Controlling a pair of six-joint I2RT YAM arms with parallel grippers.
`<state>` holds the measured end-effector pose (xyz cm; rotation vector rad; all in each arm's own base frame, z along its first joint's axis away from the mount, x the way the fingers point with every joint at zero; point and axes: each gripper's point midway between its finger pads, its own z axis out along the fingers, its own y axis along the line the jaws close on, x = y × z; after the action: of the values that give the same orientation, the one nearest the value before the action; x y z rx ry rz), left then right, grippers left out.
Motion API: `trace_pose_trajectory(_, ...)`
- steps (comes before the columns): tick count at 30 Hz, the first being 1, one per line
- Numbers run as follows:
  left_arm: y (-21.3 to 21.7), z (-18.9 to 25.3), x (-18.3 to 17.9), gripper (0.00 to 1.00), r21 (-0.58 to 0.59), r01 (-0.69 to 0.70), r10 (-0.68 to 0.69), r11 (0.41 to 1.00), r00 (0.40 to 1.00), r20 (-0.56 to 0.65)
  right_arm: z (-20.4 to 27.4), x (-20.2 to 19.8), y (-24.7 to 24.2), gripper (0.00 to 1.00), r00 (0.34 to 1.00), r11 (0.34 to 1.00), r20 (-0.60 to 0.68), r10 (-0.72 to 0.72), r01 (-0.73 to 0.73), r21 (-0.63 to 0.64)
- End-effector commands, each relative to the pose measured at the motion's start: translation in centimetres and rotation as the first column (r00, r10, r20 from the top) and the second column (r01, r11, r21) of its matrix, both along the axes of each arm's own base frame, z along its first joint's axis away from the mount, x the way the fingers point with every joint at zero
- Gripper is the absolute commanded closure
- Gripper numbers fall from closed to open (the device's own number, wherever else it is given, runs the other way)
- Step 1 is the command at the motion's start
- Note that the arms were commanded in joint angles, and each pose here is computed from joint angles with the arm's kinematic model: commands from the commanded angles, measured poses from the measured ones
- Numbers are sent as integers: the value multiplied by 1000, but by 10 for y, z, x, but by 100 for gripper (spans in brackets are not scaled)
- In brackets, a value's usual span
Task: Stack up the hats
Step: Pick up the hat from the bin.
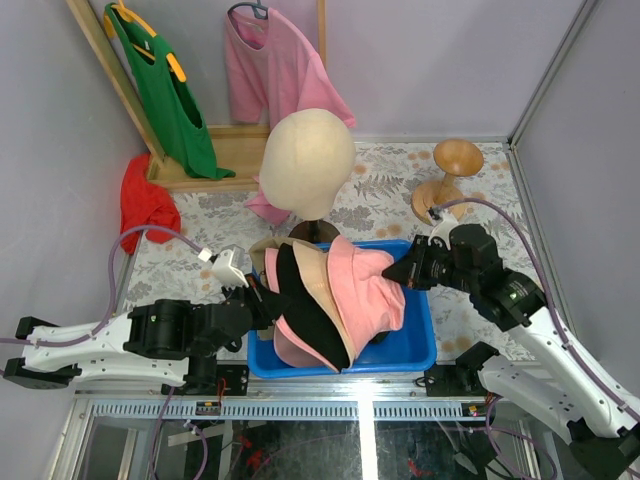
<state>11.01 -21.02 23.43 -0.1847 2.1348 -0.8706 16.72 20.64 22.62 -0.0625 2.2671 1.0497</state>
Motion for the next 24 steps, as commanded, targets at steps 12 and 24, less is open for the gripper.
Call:
trace_pose_trajectory(12, 16, -8, 13, 100, 47, -106, 105, 993, 994, 23, 121, 16, -11, 100, 966, 998, 256, 22, -4, -67)
trace_pose_trajectory(24, 22, -12, 12, 100, 13, -114, 113, 993, 993, 13, 183, 41, -39, 100, 922, 971, 383, -51, 135, -197)
